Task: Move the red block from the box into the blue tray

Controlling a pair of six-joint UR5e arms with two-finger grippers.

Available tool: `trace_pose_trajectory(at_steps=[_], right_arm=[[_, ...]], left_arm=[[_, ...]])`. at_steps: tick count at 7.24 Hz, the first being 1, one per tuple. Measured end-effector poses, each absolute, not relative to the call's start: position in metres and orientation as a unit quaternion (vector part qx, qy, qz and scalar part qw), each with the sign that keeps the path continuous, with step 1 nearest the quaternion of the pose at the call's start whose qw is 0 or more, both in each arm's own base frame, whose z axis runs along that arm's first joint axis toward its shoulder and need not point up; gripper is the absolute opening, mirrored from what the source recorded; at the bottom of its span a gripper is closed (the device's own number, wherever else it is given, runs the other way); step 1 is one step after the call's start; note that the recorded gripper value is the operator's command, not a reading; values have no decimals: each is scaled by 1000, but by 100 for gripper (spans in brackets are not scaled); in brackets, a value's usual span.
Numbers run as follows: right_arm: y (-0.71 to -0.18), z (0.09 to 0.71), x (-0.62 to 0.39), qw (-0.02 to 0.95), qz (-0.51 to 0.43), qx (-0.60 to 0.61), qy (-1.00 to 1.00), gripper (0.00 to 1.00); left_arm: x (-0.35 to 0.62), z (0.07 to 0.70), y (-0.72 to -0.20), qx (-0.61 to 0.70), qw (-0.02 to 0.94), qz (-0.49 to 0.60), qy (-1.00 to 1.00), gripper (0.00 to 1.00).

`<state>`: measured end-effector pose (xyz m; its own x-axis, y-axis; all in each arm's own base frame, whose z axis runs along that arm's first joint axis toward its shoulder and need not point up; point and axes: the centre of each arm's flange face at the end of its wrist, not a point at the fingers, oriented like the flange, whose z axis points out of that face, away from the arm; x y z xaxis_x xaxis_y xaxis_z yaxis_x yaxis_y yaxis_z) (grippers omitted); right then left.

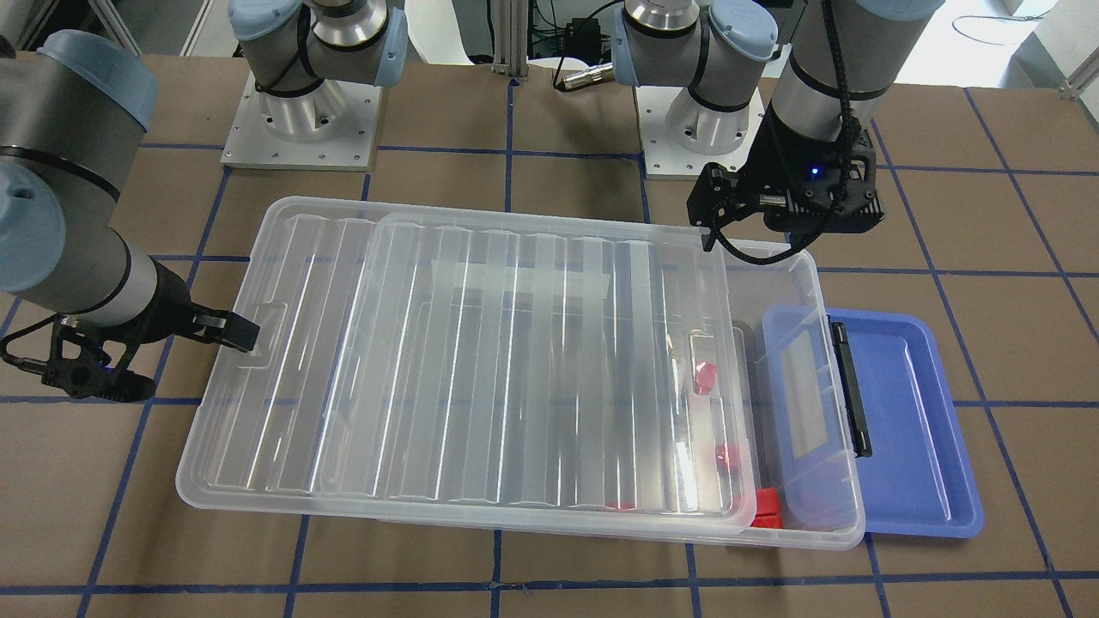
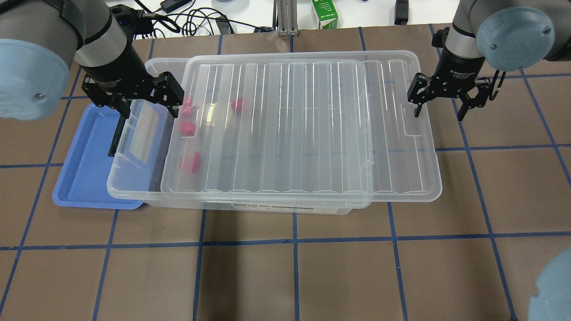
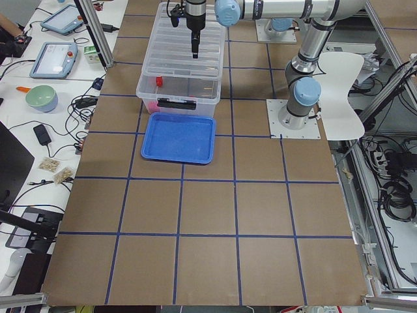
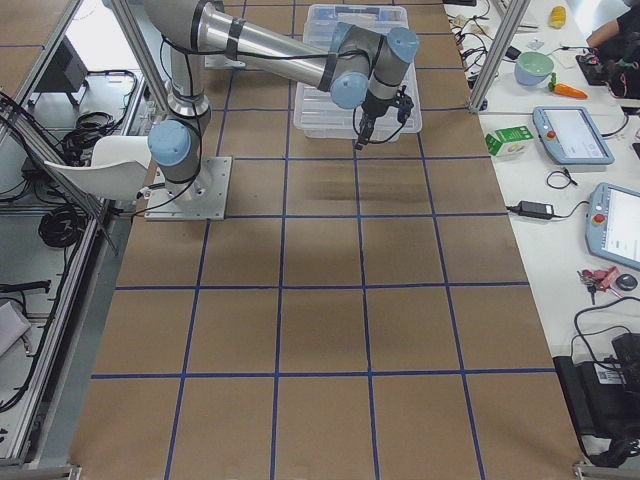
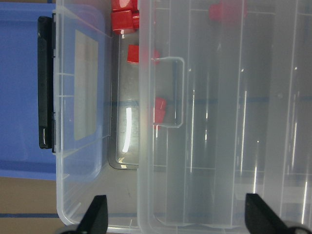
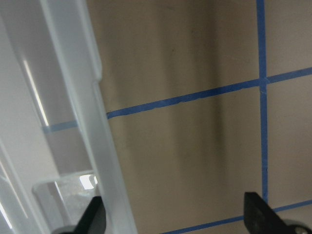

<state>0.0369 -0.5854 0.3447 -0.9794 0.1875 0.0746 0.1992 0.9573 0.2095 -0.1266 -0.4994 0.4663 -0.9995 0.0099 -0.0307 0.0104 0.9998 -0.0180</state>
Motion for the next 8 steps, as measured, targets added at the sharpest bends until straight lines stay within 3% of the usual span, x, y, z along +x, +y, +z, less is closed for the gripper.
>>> trace_pose_trajectory(at_steps=[8], right_arm=[[-586,350,-42,38,-112,-45,-992,100]], left_arm=[[-117,415,-524,50,14,13,999,100]])
